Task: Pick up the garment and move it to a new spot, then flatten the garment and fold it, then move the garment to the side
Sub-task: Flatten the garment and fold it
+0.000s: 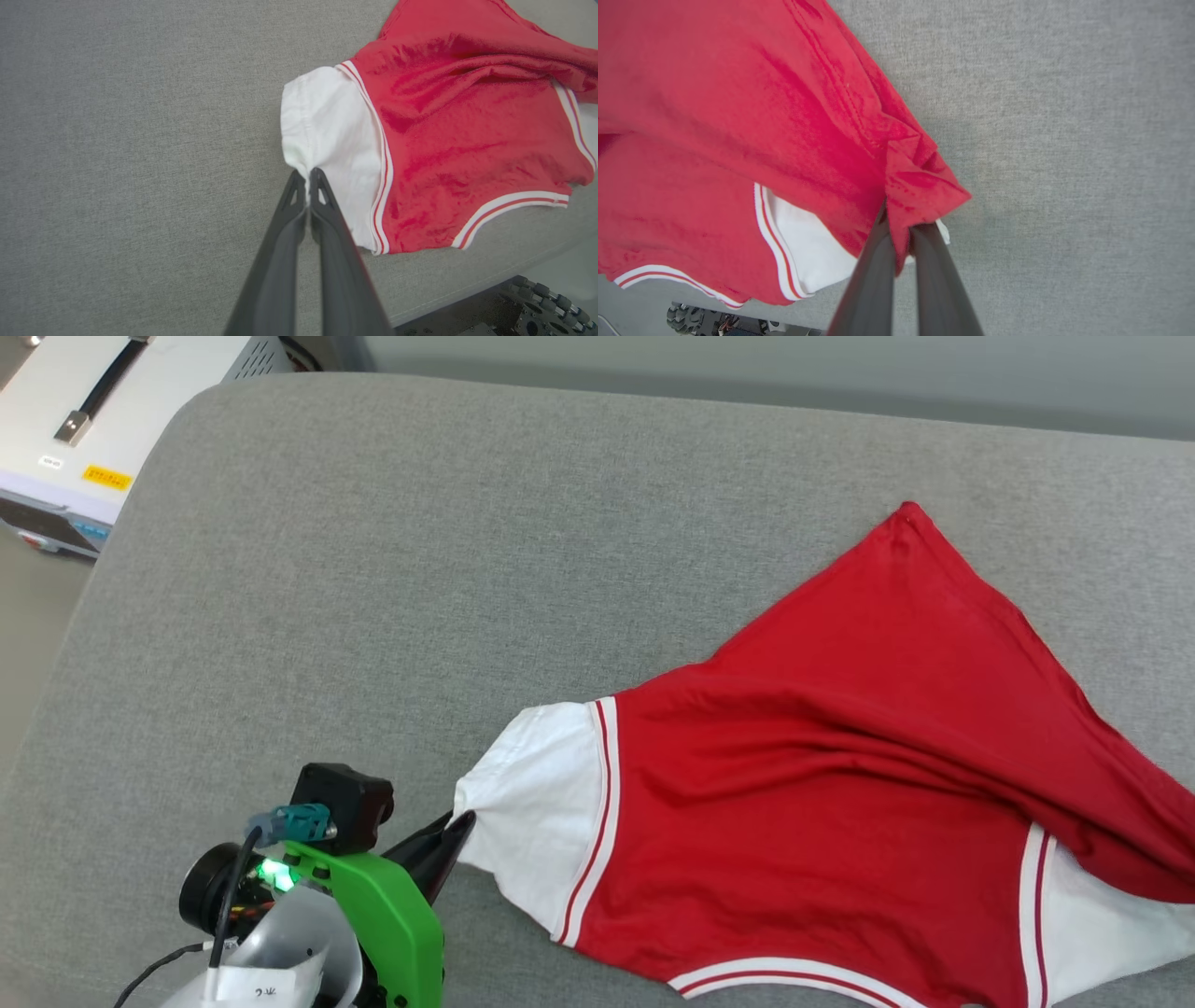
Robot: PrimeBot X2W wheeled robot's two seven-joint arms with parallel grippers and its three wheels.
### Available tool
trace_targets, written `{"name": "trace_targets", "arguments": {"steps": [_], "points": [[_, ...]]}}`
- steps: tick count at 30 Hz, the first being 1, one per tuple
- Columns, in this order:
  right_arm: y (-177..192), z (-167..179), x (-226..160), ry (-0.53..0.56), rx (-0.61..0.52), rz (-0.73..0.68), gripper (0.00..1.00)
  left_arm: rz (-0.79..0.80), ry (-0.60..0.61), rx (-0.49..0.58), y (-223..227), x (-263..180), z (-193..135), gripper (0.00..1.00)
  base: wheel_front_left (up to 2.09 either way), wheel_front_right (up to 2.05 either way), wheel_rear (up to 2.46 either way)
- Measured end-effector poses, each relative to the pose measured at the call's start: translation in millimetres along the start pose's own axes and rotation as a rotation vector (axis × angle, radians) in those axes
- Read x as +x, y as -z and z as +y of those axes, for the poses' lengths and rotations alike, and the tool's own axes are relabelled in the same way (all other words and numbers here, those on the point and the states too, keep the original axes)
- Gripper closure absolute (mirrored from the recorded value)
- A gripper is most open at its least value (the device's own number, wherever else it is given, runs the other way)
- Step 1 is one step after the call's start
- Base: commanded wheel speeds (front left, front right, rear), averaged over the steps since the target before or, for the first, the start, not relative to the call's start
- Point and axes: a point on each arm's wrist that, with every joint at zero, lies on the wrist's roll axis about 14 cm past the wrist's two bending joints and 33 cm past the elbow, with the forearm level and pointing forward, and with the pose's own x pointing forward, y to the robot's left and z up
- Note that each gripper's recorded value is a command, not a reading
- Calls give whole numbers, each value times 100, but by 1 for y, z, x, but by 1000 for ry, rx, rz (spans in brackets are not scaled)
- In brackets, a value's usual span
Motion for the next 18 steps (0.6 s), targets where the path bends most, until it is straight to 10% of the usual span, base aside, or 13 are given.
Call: {"name": "trace_targets", "arguments": {"steps": [17,18], "points": [[68,0,-22,7,87,18,100,-102,31,-82,-14,8,-18,100,0,0,0],[66,1,-21,6,79,8,51,-102,32,-82,-13,8,-18,100,0,0,0]]}}
